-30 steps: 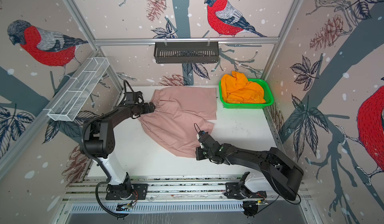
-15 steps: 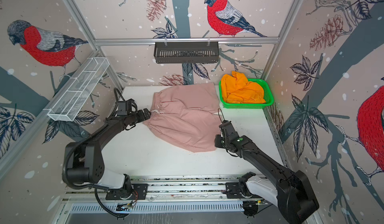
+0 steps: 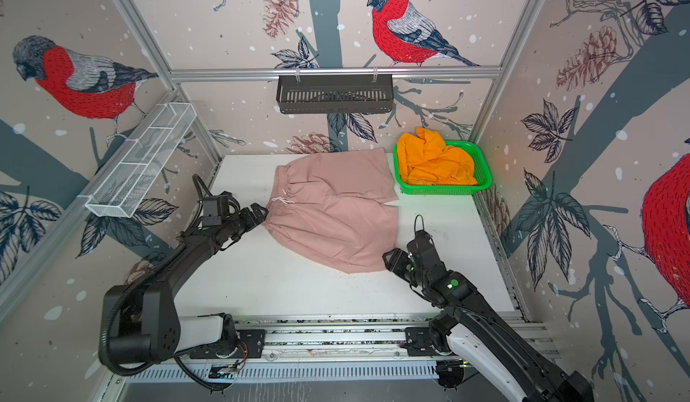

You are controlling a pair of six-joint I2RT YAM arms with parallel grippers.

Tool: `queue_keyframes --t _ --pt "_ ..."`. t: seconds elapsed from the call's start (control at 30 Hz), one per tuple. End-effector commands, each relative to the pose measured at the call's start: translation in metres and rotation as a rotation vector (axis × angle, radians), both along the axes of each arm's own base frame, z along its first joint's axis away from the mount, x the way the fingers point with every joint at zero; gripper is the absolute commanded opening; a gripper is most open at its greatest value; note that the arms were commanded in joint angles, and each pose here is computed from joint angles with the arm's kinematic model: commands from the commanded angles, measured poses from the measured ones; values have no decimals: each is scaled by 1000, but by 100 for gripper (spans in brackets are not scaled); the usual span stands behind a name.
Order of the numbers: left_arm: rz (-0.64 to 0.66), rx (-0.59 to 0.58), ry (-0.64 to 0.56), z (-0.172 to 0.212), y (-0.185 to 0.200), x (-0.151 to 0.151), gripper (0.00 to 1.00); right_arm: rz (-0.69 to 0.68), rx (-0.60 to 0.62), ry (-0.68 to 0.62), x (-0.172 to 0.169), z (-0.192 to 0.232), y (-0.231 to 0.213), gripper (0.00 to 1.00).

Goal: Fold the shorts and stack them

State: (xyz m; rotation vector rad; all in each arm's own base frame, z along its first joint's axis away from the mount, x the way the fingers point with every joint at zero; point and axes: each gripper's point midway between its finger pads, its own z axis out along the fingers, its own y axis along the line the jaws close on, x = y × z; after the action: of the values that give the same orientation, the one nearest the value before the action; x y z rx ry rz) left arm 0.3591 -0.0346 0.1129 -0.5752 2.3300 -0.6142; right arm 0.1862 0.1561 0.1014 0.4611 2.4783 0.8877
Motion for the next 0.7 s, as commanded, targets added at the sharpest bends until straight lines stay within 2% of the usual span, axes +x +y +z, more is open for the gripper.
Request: queue_keyframes --t 0.0,0.17,0.47,0.57,0.67 --pt "-21 -54 -40 2 -8 7 98 -91 103 42 -3 -9 20 62" --pt "-39 -119 -68 -7 -17 3 98 -109 108 20 1 -27 33 66" --pt "-39 -116 -105 -13 -17 5 98 -221 138 -89 23 -42 21 69" --pt "-48 -119 -110 -15 -18 7 98 -255 151 -137 29 -42 14 67" --pt "-52 -100 -91 -22 -17 6 98 -254 121 -152 31 -42 8 59"
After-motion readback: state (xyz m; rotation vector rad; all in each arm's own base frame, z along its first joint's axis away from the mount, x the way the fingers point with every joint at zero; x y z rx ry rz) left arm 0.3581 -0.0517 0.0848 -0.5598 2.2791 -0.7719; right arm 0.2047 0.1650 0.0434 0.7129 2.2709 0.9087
